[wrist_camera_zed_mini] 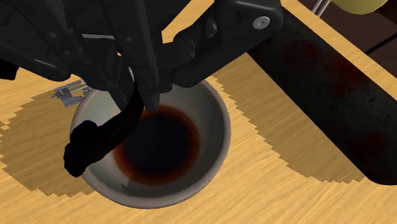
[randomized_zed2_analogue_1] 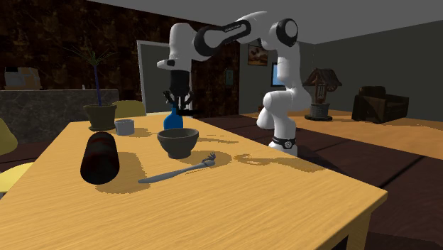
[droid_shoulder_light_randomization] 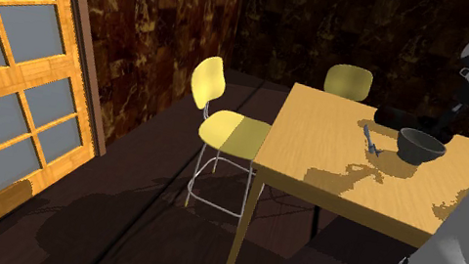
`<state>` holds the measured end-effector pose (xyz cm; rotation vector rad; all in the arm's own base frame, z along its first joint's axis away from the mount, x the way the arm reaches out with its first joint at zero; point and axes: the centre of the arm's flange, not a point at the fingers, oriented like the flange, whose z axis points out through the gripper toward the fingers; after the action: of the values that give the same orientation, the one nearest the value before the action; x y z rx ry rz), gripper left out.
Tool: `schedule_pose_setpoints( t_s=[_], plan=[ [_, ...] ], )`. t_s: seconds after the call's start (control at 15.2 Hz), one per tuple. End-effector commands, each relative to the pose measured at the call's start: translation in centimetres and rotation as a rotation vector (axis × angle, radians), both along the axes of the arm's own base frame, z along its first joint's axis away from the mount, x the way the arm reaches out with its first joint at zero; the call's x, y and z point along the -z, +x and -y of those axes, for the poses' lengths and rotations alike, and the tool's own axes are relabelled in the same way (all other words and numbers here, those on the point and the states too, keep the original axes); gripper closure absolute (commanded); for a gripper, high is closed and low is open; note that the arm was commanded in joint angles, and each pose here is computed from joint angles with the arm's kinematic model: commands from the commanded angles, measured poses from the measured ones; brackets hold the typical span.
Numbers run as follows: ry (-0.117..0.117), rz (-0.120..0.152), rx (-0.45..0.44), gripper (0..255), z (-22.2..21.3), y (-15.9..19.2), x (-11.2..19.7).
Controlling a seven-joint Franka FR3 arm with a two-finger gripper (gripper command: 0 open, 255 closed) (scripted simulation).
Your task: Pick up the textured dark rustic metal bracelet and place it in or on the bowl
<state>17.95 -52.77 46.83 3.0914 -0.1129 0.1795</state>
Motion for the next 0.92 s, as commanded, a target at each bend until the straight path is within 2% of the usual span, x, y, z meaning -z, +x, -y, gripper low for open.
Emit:
schedule_pose_setpoints(
  t_s=[0.0,0.07,0.86],
  plan=[
    [-0.013,0.031,-0.011,255,2.5,0.3,-0.8],
    [-0.013,0.031,-0.011,255,4.3,0.3,-0.9],
    [-0.013,0.031,-0.011,255,4.3,0.3,5.5]
  ],
)
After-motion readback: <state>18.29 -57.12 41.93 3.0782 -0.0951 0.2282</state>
